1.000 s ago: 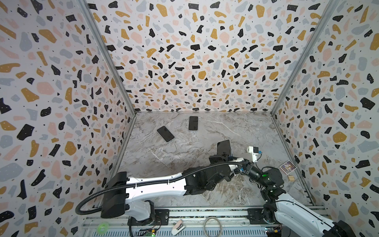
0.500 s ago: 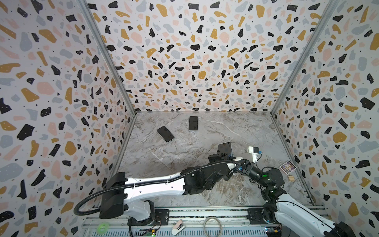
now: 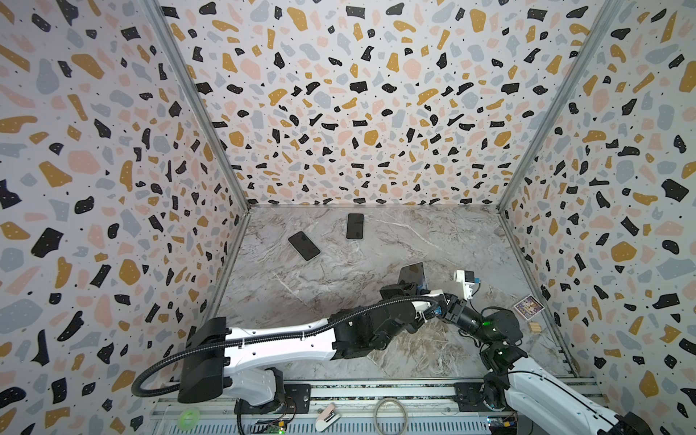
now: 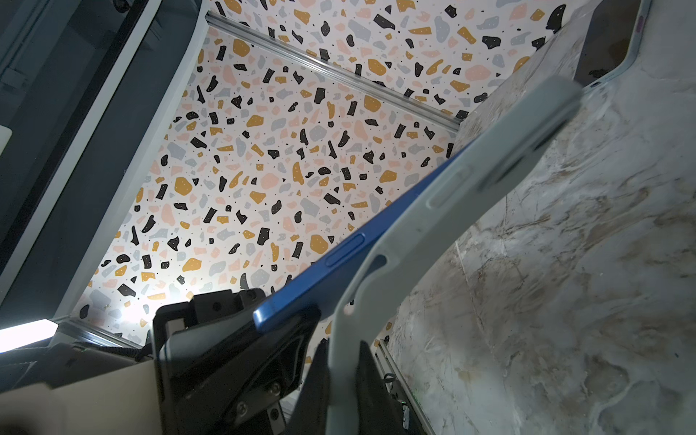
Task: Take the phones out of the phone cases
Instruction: 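Pull the blue phone out with the left gripper while the right holds the case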
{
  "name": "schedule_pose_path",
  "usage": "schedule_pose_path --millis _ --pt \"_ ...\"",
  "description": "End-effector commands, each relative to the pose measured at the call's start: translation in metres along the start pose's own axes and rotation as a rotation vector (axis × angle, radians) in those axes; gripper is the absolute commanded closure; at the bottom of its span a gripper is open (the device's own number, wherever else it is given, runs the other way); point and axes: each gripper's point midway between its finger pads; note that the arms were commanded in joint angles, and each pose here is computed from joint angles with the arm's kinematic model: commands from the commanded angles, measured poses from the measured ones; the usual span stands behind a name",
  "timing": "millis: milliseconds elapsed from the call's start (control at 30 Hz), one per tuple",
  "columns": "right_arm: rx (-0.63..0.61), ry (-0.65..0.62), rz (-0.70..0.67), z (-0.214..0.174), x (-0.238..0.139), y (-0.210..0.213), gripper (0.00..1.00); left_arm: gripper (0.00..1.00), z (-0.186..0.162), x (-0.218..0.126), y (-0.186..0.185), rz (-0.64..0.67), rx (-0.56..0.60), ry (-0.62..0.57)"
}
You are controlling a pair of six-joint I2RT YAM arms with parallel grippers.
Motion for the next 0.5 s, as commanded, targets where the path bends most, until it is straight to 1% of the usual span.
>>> schedule_pose_path --millis 0,333,467 --pt "-0.064 -0.028 0.058 0.009 0.0 0.023 1.0 1.0 0.012 -0.014 0.031 0.083 -0.09 -0.067" --pt "-0.034 -0.017 -0.018 0.007 0.003 0.008 1.0 1.0 0.015 -0.022 0.037 0.086 -0.115 -0.091" --pt "-0.015 -0.021 -0.075 0.007 0.002 -0.005 1.0 1.0 0.018 -0.025 0.041 0.087 -0.133 -0.105"
Point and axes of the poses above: each gripper's point midway between its finger pads, its own x axis out along the fingers, its own y axis along the line the jaws close on, z = x × y, and after that the axes turned 3 degrees about -x, right-handed
